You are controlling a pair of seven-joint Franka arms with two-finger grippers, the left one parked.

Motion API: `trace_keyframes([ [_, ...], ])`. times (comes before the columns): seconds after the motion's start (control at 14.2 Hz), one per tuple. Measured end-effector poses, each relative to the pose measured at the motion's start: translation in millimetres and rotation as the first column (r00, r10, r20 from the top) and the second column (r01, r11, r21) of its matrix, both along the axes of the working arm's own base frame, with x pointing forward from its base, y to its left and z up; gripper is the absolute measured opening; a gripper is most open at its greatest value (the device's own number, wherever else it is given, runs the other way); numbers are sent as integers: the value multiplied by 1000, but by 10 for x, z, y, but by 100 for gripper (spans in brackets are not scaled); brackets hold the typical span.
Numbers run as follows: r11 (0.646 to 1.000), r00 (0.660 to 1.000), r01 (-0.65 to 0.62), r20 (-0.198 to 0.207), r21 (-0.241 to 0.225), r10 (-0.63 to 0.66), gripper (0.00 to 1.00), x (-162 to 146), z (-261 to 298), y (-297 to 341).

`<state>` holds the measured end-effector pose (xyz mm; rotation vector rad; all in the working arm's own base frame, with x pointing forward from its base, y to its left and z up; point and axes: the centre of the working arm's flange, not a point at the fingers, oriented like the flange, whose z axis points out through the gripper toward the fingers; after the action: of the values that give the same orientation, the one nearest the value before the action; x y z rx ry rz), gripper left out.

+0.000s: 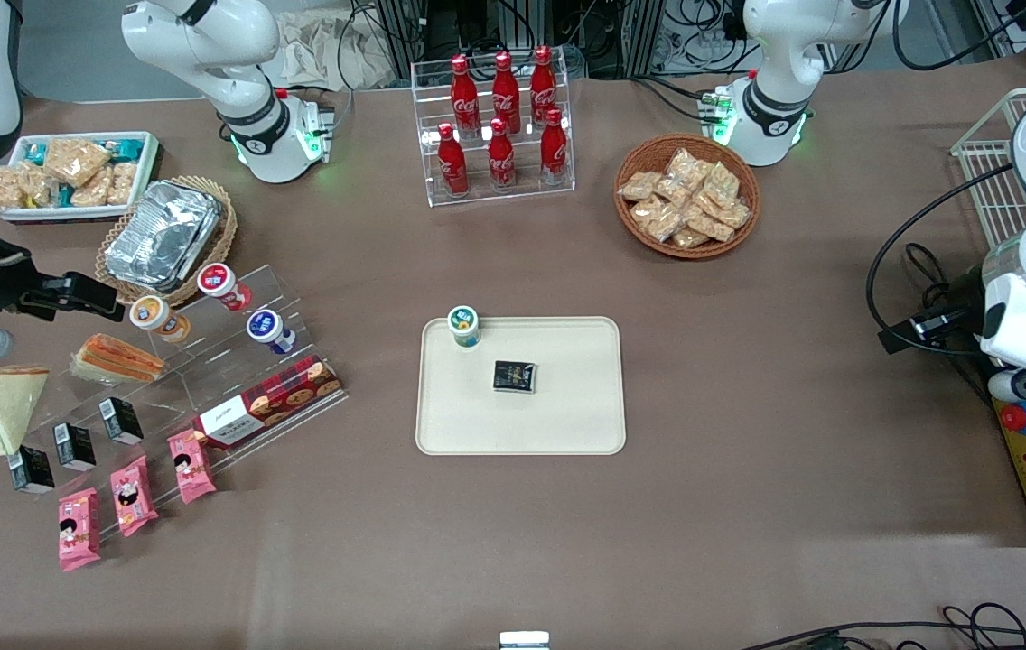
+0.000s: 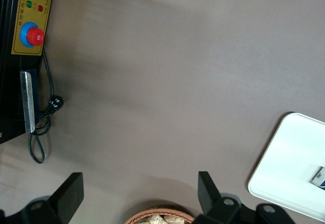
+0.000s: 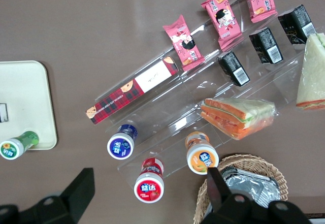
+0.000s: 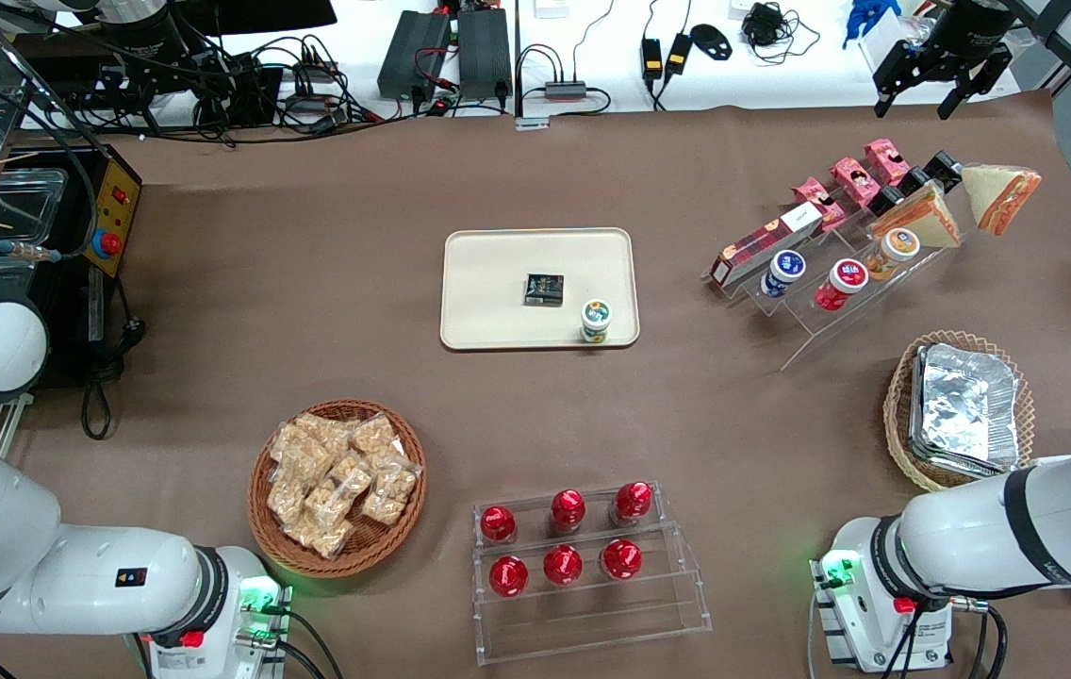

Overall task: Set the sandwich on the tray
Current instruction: 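Move the right gripper toward the wrapped triangular sandwich in the rack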

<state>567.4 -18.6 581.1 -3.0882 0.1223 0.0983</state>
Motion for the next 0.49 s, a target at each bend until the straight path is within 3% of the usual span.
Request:
trace_keyframes([
  [0.49,1000,1000,4,3,0,-4,99,18,-17,-22],
])
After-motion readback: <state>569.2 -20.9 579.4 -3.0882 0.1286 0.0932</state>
